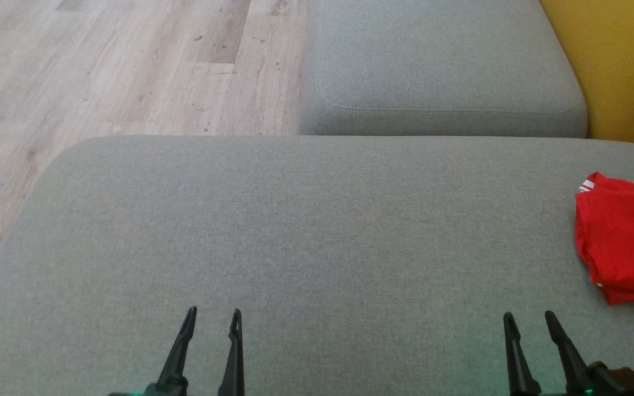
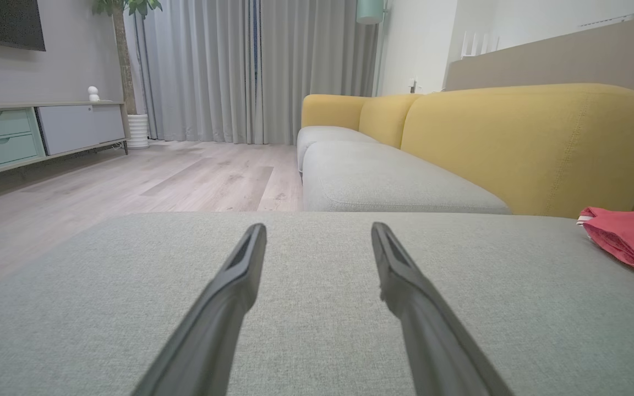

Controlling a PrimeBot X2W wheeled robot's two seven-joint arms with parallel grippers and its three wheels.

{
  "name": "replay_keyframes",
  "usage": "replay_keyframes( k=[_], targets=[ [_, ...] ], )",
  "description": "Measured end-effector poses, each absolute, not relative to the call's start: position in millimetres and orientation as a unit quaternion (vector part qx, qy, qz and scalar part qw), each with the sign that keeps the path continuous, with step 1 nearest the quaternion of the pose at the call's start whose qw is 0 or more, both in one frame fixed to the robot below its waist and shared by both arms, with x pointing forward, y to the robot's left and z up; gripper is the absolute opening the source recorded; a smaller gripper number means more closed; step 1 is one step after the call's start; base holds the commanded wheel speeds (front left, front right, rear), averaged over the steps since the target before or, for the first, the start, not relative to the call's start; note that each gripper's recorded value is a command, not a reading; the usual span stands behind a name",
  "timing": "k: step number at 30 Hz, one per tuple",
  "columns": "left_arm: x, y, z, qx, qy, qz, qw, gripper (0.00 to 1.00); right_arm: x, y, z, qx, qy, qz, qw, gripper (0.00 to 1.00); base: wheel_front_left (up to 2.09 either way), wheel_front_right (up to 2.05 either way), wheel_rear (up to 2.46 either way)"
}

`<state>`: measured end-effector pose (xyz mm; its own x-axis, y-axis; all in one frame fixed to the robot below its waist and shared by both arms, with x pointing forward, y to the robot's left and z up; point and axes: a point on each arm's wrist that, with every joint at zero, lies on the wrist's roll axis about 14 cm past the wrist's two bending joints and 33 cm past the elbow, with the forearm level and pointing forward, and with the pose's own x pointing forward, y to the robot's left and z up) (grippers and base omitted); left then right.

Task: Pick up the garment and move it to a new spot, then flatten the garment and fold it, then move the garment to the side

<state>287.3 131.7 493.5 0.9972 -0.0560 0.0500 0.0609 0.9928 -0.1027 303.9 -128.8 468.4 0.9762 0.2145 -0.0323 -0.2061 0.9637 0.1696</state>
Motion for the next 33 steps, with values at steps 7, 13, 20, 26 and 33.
replay_keyframes(
  k=[7,13,20,26,33],
  targets=[
    [277.9,130.6,463.8,-0.045,0.024,-0.032,0.998,0.0,295.7,-130.9,446.9,0.082,0.061,0.101,0.99,0.0,0.0,0.0,0.0],
    [271.1,134.4,445.3,-0.064,0.058,-0.023,0.996,0.0,289.6,-133.8,431.2,0.101,0.09,0.09,0.987,0.0,0.0,0.0,0.0],
    [272.0,135.9,440.3,-0.106,0.073,-0.015,0.992,0.0,290.2,-138.6,428.9,0.14,0.098,0.073,0.983,0.0,0.0,0.0,0.0],
    [273.4,138.2,435.4,-0.14,0.088,-0.009,0.986,0.0,292.7,-144.0,428.1,0.173,0.102,0.057,0.978,0.0,0.0,0.0,0.0],
    [281.1,143.9,437.0,-0.181,0.09,0.0,0.979,0.0,297.6,-148.6,429.2,0.211,0.103,0.041,0.971,0.0,0.0,0.0,0.0]
  ],
)
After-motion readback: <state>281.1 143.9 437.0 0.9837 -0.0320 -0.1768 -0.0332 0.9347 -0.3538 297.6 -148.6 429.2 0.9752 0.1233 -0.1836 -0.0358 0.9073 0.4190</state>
